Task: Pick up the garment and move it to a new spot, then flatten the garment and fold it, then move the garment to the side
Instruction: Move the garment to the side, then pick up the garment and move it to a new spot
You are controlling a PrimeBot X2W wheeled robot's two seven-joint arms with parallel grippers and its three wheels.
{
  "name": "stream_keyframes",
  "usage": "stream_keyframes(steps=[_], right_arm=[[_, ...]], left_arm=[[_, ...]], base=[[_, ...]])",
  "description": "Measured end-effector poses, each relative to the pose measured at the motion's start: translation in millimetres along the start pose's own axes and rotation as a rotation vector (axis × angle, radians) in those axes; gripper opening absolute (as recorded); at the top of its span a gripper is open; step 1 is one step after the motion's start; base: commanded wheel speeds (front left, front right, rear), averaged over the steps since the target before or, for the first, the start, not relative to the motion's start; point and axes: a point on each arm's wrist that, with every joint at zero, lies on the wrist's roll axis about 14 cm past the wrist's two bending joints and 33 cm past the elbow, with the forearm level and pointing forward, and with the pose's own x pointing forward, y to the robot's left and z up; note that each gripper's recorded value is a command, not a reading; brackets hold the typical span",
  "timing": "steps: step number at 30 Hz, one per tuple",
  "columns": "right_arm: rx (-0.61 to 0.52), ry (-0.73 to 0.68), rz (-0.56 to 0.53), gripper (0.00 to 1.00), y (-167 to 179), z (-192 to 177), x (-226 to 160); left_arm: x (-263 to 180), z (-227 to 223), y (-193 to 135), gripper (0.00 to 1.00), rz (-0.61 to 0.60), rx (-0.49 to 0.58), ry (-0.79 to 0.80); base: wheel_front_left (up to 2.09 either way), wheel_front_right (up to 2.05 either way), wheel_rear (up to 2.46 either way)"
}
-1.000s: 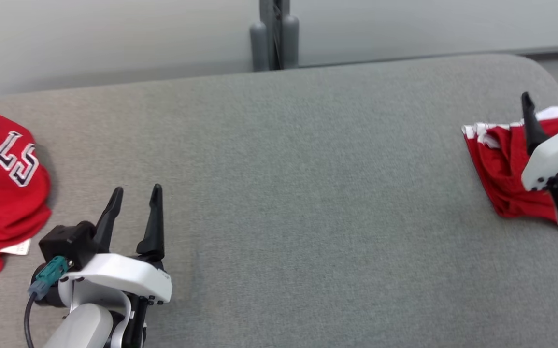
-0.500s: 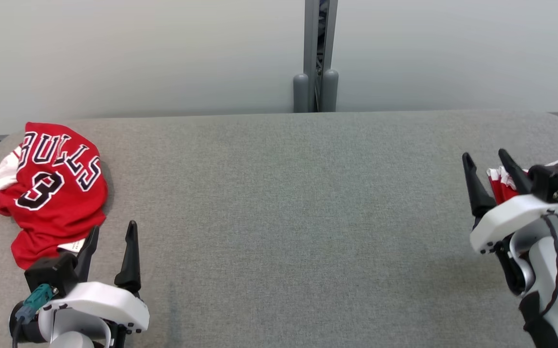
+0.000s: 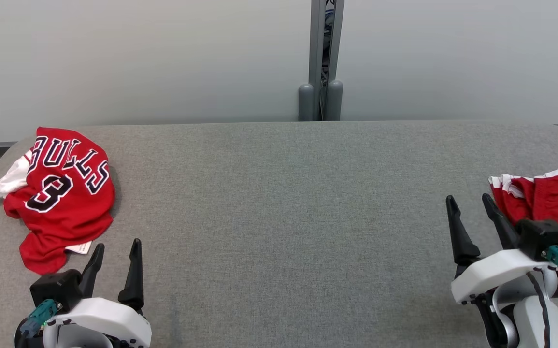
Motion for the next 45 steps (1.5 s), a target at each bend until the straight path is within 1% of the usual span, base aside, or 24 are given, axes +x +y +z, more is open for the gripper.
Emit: stream_keyframes(steps=[7, 11, 35, 40, 45], right_arm=[[0.006, 0.021, 0.001, 1.0, 4.5, -3.5, -15.6], [0.045, 0.039, 0.012, 1.0, 9.7, -8.5, -21.4], [0.052, 0.041, 0.032, 1.0, 17.0, -8.3, -22.5], [0.045, 0.057, 0.073, 1.0, 31.2, -13.6, -17.2], [0.043, 0.073, 0.14, 1.0, 54.7, -19.5, -7.6]], left_arm=[[-2.7, -5.5, -3.3, 1.0, -0.007, -0.003, 0.01], [-3.4, -6.3, -0.9, 1.0, -0.002, 0.007, 0.01], [-11.9, -10.0, 4.1, 1.0, 0.017, 0.006, 0.012], [-19.4, -7.3, 12.8, 1.0, 0.045, 0.0, 0.001], [-31.4, 0.3, 29.9, 1.0, 0.096, -0.004, -0.027]], base=[[0.0, 0.0, 0.0], [0.0, 0.0, 0.0], [0.0, 0.0, 0.0], [0.0, 0.0, 0.0], [0.0, 0.0, 0.0]])
